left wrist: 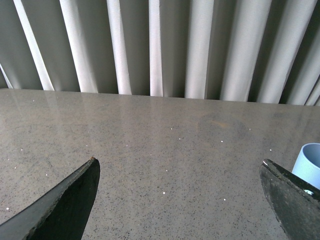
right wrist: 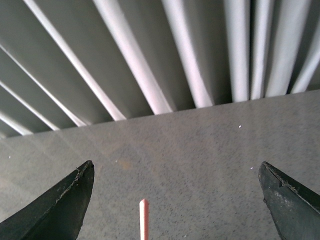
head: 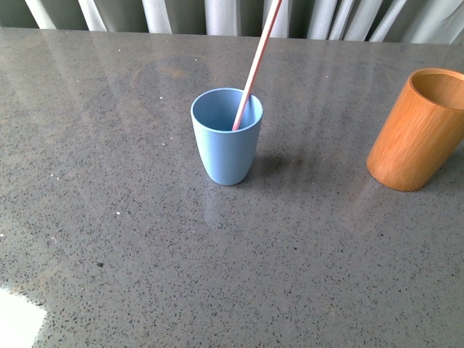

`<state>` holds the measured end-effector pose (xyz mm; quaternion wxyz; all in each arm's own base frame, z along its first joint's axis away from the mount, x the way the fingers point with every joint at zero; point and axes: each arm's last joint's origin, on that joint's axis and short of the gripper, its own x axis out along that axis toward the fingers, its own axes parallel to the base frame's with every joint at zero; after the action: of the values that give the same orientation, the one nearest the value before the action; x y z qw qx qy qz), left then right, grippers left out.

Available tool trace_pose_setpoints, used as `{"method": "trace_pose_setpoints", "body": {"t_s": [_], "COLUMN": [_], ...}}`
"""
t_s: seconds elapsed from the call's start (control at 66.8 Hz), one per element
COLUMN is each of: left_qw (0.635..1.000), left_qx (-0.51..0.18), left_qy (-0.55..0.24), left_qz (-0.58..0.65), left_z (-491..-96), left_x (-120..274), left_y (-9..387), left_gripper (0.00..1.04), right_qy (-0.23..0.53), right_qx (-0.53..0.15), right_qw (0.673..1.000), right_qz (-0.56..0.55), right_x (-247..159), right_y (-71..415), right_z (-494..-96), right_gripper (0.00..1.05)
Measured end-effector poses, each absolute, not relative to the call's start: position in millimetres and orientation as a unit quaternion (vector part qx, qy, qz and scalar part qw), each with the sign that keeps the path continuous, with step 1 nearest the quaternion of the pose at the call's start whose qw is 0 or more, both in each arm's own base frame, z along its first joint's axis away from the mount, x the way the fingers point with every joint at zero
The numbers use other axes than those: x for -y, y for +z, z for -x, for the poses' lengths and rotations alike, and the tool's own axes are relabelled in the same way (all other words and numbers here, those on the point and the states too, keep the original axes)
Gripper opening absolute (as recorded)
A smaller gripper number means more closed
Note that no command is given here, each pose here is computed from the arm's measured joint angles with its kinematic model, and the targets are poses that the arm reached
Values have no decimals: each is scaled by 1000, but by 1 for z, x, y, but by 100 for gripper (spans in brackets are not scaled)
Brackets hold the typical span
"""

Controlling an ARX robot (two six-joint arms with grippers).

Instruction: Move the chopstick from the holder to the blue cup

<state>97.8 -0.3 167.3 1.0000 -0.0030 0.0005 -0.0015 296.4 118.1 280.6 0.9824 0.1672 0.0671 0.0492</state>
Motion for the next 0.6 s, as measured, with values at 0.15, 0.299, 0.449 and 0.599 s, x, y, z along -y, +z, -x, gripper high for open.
{"method": "trace_pose_setpoints", "body": {"t_s": [0.15, 0.299, 0.449, 0.599], "left_qw": [1000, 1000, 1000, 1000], "left_qx": [0, 0, 0, 0], "left_qy": [-2, -2, -2, -2], "left_qz": [3, 3, 3, 3], "left_z": [-98, -98, -98, -98], "left_x": [0, 0, 0, 0], "left_y": [167, 167, 167, 167], "left_gripper": [96, 96, 96, 96], "right_qy": [21, 2, 4, 4], "right_qx": [-49, -16, 4, -5], "right_qw": [986, 994, 1000, 1000], "right_qz": [-160, -112, -28, -10], "right_x": [-87, -65, -45, -31], "right_y": [283, 279, 253, 229], "right_z": [-274, -249, -223, -202], "right_gripper": [96, 90, 61, 34]}}
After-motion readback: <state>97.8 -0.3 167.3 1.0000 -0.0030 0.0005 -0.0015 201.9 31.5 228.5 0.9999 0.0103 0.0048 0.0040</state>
